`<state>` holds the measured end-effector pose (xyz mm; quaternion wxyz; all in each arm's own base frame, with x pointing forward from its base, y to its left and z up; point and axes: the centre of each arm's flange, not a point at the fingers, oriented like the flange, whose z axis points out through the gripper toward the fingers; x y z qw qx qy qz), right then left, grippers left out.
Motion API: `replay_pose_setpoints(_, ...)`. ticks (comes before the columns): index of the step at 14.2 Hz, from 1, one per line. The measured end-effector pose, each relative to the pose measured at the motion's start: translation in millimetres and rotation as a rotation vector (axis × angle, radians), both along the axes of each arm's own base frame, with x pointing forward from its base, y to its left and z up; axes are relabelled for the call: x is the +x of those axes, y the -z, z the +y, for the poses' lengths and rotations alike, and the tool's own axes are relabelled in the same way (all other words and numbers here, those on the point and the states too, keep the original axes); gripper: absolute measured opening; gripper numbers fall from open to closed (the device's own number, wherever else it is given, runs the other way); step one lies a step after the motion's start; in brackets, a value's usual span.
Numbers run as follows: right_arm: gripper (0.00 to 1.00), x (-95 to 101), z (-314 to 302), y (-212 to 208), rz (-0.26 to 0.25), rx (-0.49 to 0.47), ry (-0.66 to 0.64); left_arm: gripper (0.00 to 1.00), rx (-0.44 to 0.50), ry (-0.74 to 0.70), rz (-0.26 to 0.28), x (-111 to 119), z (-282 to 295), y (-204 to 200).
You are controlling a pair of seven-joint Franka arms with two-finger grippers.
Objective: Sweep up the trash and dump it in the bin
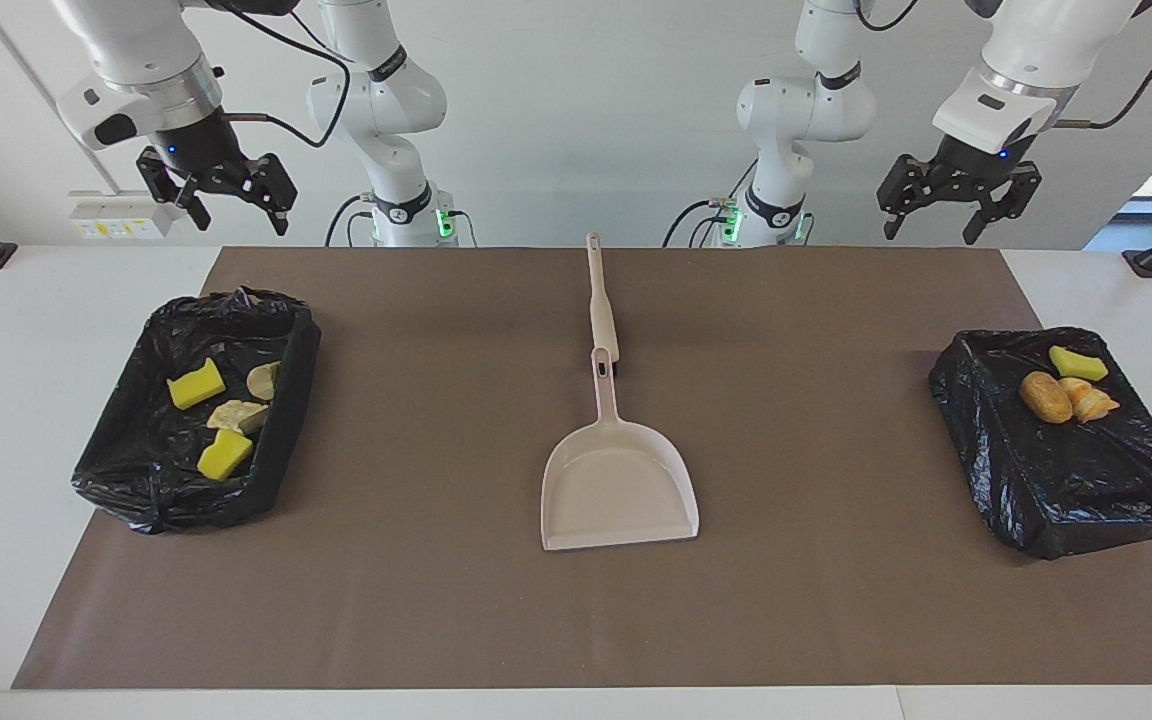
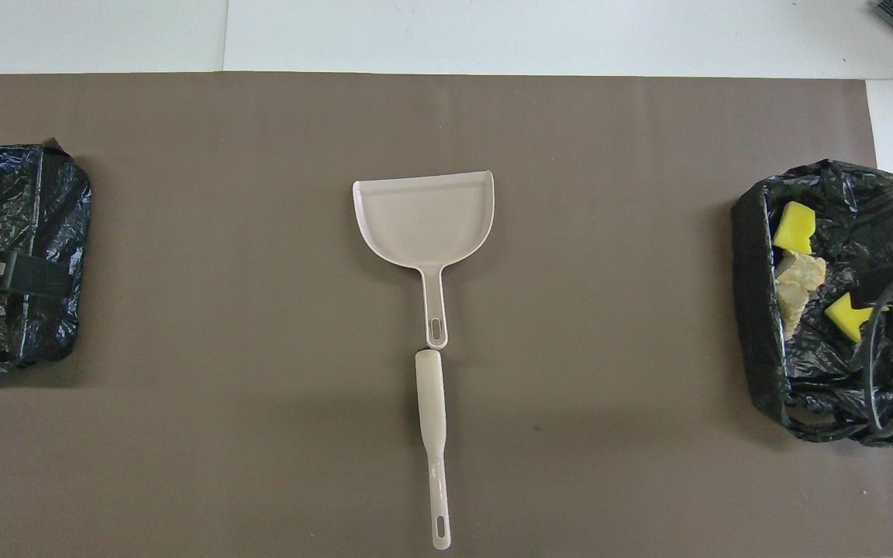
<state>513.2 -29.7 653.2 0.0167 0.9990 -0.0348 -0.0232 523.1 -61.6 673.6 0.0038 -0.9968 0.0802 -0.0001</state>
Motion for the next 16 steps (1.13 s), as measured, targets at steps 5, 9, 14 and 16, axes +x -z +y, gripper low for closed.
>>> replay_pose_setpoints(5,1.0,-3.4,0,1,0.003,0.003,0.0,1.0,-0.026,-0.028,0.025,8,16,-10)
replay_pose_setpoints(9,1.0,-5.8,0,1,0.004,0.004,0.0,1.0,-0.026,-0.038,0.033,2,21,-12)
replay_pose_setpoints(14,1.0,-6.2,0,2,0.005,0.004,0.0,1.0,-0.019,-0.063,0.022,4,35,-13)
replay_pose_setpoints(16,1.0,-6.2,0,2,0.006,0.004,0.0,1.0,-0.017,-0.061,0.018,5,34,-13)
